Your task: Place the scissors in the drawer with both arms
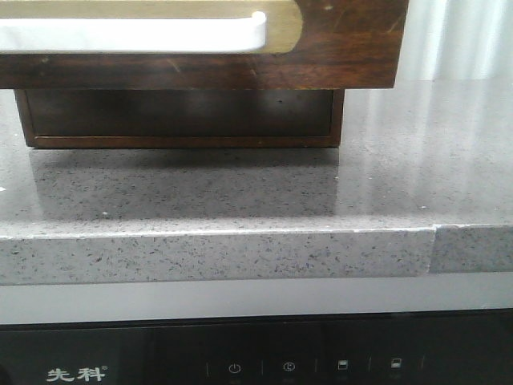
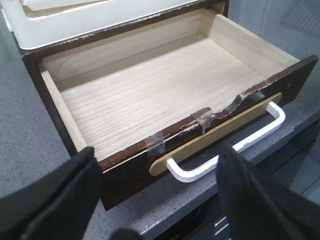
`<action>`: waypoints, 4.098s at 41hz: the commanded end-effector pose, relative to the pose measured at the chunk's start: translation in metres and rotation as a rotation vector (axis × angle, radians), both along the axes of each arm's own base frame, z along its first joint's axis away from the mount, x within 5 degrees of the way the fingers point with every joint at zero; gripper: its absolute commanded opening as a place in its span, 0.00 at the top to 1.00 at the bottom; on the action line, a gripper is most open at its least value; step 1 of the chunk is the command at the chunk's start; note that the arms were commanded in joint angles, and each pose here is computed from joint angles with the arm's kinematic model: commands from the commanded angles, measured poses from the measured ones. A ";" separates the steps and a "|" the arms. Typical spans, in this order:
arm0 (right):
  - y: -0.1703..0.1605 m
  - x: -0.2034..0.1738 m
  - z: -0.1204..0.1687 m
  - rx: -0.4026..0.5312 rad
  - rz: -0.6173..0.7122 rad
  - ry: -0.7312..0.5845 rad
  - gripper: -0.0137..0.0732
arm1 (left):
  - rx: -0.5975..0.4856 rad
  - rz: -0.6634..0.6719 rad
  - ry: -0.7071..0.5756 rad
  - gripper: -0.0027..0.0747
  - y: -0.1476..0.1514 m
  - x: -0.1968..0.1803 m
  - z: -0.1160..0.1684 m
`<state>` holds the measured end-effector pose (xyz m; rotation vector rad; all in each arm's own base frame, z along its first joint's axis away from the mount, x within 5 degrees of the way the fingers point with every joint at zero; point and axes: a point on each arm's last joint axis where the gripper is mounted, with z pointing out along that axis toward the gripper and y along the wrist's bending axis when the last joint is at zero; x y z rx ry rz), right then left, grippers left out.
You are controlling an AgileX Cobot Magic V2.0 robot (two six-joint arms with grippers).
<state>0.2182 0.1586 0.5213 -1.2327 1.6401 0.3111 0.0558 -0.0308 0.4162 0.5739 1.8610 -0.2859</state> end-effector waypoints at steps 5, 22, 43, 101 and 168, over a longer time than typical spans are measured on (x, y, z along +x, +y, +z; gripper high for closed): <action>0.028 0.002 -0.004 -0.024 0.141 -0.067 0.85 | -0.058 -0.013 -0.087 0.36 -0.001 -0.001 0.016; 0.073 0.061 -0.077 -0.179 0.174 0.139 0.85 | -0.058 -0.013 -0.087 0.36 -0.001 -0.001 0.016; 0.078 0.087 -0.109 -0.322 0.124 0.147 0.52 | -0.058 -0.013 -0.087 0.36 -0.001 -0.001 0.016; -0.079 -0.081 -0.054 0.086 -0.513 0.387 0.65 | -0.058 -0.013 -0.087 0.36 -0.001 -0.001 0.016; -0.126 -0.172 -0.105 0.323 -0.478 0.182 0.98 | -0.088 -0.032 -0.069 0.99 -0.003 -0.002 0.016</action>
